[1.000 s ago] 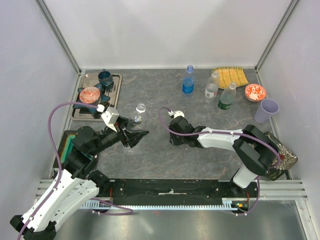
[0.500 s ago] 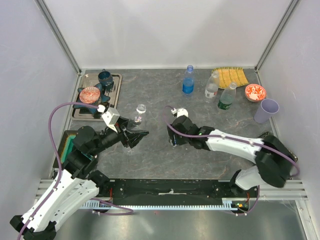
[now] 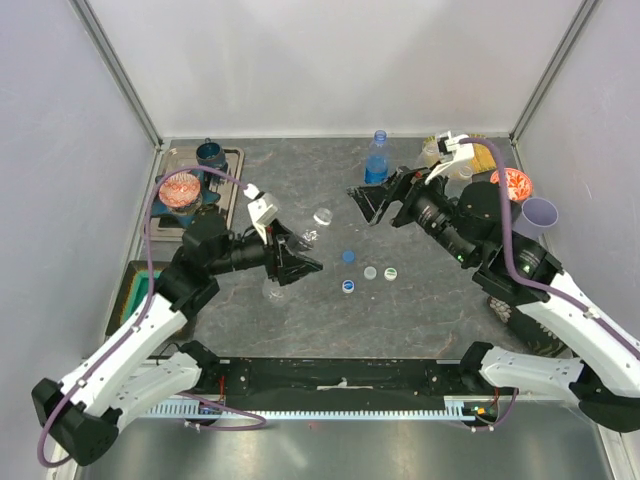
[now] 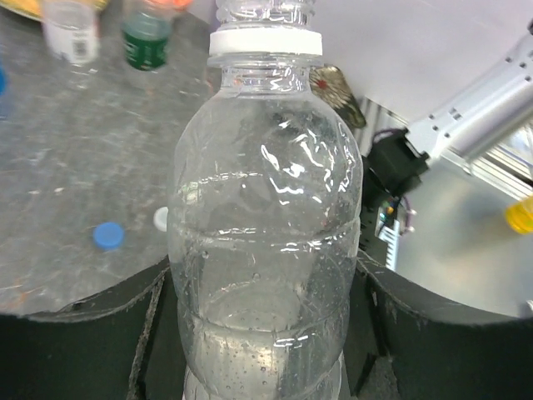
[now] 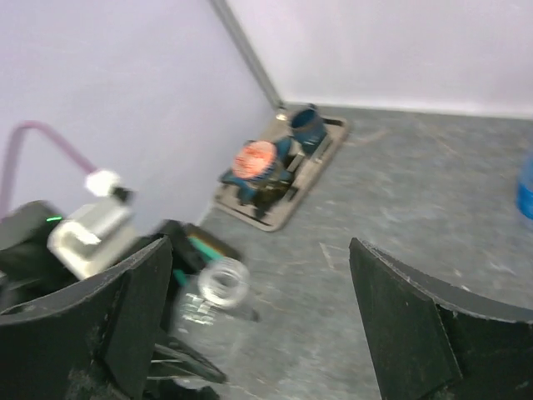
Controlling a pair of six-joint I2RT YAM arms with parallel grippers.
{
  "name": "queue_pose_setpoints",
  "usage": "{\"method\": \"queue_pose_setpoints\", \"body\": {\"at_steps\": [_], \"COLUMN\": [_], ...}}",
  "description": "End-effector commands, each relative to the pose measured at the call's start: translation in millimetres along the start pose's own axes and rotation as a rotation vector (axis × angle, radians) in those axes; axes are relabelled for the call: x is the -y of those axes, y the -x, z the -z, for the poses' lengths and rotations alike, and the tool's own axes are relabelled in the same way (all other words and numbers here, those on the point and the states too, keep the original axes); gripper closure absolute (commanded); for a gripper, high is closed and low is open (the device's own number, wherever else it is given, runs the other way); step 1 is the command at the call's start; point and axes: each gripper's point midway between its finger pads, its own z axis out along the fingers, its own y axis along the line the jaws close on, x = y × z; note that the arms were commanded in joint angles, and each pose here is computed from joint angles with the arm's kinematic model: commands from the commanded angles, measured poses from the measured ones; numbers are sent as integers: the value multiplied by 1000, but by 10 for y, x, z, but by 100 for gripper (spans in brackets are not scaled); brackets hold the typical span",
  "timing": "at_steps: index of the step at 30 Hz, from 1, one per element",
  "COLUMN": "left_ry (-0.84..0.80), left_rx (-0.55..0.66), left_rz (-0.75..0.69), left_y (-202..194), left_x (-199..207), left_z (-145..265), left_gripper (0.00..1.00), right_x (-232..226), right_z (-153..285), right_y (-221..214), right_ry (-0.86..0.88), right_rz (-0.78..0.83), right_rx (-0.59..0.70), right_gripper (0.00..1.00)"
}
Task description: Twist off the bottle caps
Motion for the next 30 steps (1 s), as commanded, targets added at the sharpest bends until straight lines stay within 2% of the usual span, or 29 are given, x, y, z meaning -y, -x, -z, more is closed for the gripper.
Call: {"method": "queue_pose_setpoints", "body": {"at_steps": [1, 6, 9, 13, 16, 21, 26, 30], "left_ry": [-232, -240, -232, -218, -202, -165, -93, -88], "left_rx": [-7, -6, 0, 5, 9, 26, 46, 50], "left_rz": [-86, -95, -103, -107, -110, -116, -114, -113], "left_y": [211, 280, 294, 298, 298, 337, 371, 368], "left_x": [393, 436, 439, 416, 387, 328, 202, 190], "left_z": [-65, -153, -177, -204, -222, -241, -262, -265], "left_gripper": [55, 55, 55, 55, 55, 55, 55, 55], "right_x": [-501, -597, -619, -611, -611, -583, -535, -519], "right_z": [-55, -124, -147, -178, -179, -163, -140, -127], "right_y": [-104, -324, -440, -541, -552, -588, -588, -591], "right_ry": [234, 298, 319, 324, 330, 324, 306, 302], "right_rz": [-24, -26, -26, -26, -28, -40, -46, -46], "right_rx": [-111, -181, -217, -243, -242, -243, -231, -228], "right_gripper": [5, 6, 10, 25, 33, 35, 28, 33]}}
